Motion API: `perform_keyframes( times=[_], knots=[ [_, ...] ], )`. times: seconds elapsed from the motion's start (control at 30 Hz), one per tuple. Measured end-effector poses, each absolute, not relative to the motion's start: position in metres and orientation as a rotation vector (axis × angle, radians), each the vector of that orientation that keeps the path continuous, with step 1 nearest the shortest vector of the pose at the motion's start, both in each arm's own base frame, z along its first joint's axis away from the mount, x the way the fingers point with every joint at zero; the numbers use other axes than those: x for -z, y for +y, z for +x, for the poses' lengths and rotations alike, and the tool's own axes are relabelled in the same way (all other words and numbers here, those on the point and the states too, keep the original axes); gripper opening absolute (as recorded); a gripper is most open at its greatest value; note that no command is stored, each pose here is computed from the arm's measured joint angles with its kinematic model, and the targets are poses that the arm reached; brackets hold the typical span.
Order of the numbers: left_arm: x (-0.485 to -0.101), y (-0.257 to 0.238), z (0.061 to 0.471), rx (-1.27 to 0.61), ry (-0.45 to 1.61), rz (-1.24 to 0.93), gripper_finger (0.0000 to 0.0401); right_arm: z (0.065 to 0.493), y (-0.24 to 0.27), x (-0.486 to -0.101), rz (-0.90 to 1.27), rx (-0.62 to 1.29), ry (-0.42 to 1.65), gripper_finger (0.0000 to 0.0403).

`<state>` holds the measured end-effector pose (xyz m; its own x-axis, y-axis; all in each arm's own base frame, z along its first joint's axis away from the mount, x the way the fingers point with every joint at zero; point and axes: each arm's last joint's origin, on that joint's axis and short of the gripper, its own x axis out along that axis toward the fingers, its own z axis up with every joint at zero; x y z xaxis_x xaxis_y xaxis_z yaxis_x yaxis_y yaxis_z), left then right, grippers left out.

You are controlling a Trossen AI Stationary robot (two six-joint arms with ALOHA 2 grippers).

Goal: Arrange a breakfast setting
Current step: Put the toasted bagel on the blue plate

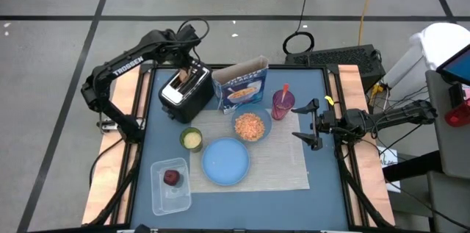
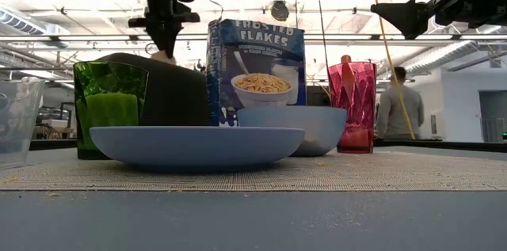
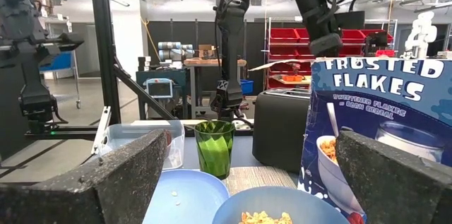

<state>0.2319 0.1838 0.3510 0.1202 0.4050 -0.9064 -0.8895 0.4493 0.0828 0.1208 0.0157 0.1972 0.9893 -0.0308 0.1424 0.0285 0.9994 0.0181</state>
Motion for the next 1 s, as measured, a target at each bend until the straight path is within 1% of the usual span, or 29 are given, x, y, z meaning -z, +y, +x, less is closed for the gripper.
perform_keyframes(
  times=[0.17, 0.37, 0.53, 0.7, 0.87, 1.0],
  knots=[
    [-0.365, 0.181, 0.229, -1.019, 1.056, -0.560, 0.0043, 0.121, 0.016, -0.197, 0.016, 0.030, -0.143, 0.0396],
    [-0.395, 0.174, 0.224, -0.995, 1.021, -0.535, 0.0042, 0.121, 0.016, -0.197, 0.016, 0.030, -0.143, 0.0396],
    [-0.421, 0.161, 0.220, -0.914, 0.990, -0.534, 0.0042, 0.121, 0.016, -0.197, 0.016, 0.030, -0.143, 0.0396],
    [-0.439, 0.142, 0.222, -0.760, 0.954, -0.596, 0.0042, 0.121, 0.016, -0.197, 0.016, 0.029, -0.143, 0.0396],
    [-0.441, 0.115, 0.236, -0.538, 0.970, -0.677, 0.0042, 0.121, 0.016, -0.197, 0.016, 0.030, -0.143, 0.0396],
    [-0.441, 0.087, 0.250, -0.394, 0.998, -0.682, 0.0042, 0.121, 0.016, -0.197, 0.016, 0.030, -0.143, 0.0396]
  ],
)
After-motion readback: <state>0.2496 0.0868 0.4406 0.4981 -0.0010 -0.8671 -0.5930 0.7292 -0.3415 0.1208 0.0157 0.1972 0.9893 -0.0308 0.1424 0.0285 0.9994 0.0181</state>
